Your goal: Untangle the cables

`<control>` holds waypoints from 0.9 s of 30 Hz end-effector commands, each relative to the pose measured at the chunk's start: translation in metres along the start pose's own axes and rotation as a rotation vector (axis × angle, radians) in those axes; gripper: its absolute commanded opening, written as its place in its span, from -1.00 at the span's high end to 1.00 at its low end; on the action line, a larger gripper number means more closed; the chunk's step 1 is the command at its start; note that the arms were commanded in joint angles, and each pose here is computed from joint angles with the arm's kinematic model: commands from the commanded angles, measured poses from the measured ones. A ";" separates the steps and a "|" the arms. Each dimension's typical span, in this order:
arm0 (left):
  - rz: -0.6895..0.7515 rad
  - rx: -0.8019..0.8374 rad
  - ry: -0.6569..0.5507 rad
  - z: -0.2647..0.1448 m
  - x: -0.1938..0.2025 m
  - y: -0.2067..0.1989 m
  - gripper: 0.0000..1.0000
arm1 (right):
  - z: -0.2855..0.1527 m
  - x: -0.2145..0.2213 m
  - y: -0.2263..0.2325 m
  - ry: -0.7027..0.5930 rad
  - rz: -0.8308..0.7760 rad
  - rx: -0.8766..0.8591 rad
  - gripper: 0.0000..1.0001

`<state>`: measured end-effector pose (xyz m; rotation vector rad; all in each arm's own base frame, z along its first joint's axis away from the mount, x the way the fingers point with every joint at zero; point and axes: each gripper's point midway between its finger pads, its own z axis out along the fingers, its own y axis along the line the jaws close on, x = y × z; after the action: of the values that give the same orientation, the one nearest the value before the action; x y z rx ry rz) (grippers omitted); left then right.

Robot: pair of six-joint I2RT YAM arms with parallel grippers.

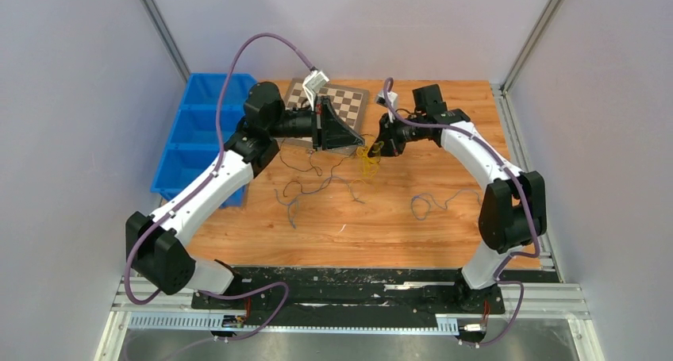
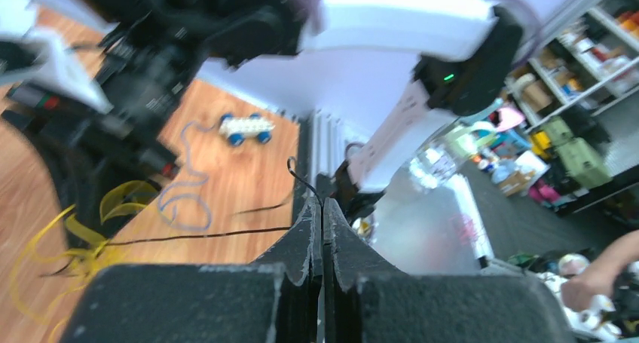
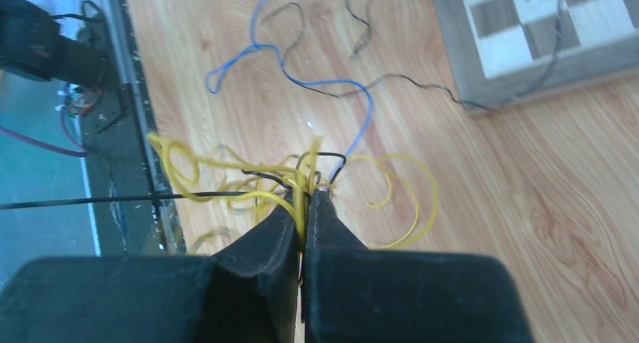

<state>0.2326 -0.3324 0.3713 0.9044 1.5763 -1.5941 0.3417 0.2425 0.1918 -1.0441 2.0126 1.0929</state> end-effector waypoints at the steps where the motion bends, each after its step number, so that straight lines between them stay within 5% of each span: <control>1: 0.145 0.271 -0.134 -0.021 -0.068 -0.117 1.00 | -0.002 0.020 -0.055 0.050 0.023 0.148 0.92; 27: 0.735 0.230 -0.610 -0.079 -0.271 -0.252 1.00 | -0.074 0.150 -0.216 0.144 0.353 0.444 1.00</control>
<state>0.1622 -0.2674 0.6967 0.9319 0.6826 -1.4284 0.4183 0.0671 0.0226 -0.5328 2.5094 0.7986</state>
